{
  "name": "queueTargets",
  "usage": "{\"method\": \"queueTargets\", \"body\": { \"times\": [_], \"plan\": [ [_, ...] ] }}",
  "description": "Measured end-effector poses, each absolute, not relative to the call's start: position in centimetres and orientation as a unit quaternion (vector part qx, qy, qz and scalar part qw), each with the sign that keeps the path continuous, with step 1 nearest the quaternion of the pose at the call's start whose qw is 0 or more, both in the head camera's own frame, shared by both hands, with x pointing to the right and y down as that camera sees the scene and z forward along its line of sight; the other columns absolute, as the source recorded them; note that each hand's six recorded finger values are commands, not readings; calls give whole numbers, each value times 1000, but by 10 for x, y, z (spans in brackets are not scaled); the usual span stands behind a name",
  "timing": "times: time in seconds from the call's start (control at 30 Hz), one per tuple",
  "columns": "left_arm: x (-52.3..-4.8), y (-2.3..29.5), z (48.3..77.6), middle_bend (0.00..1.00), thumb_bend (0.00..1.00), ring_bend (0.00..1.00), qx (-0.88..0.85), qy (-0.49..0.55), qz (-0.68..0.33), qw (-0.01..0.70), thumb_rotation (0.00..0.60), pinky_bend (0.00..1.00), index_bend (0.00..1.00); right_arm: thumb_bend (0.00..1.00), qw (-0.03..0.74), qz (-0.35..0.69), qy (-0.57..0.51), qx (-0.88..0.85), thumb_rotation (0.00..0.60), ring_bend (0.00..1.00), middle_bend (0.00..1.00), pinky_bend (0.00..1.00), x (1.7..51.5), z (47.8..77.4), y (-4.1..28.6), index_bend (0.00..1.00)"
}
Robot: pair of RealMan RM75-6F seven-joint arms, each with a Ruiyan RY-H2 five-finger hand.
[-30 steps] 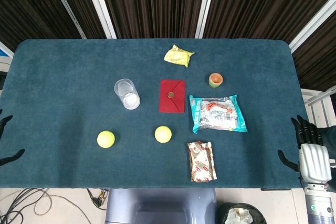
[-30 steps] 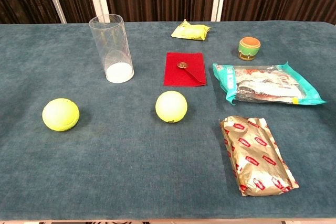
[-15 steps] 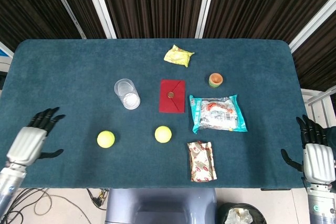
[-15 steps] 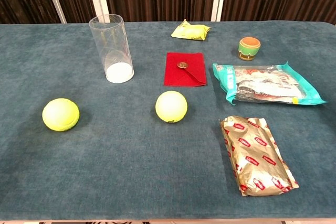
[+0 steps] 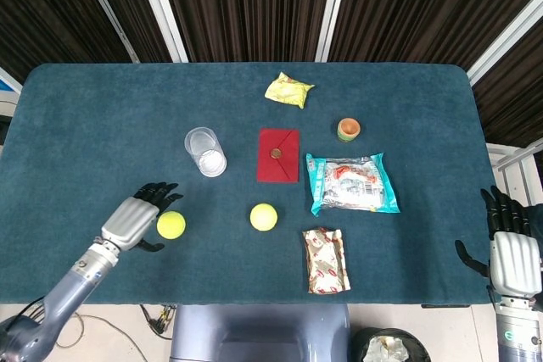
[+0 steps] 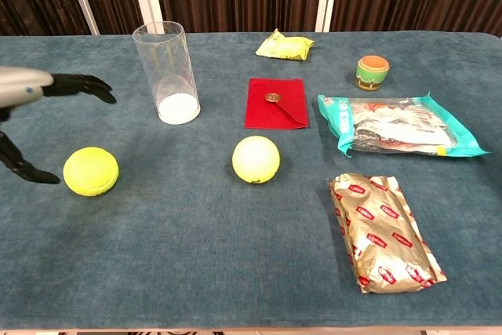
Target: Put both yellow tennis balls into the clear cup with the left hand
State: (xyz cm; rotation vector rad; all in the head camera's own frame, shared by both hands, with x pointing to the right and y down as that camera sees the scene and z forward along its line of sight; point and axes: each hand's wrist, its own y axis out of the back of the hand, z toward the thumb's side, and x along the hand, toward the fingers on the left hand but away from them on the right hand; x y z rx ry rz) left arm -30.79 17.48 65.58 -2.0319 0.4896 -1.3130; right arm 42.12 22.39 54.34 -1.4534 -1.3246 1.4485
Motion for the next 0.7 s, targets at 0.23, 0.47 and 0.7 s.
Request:
{"method": "queueTargets", "body": {
  "times": [0.23, 0.47, 0.7],
  "plan": [
    [-296, 181, 678, 44, 16, 0, -777, 157, -509, 335, 600, 117, 133, 336, 343, 559, -513, -554, 600, 50, 0, 73, 424, 541, 224, 0],
    [-295, 188, 689, 110, 105, 82, -772, 140, -516, 344, 600, 231, 158, 336, 343, 559, -512, -555, 600, 49, 0, 73, 425, 541, 224, 0],
    [-299, 193, 700, 172, 125, 147, -760, 128, -528, 356, 600, 311, 202, 336, 343, 560, -511, -555, 600, 49, 0, 73, 425, 543, 224, 0]
  ]
}}
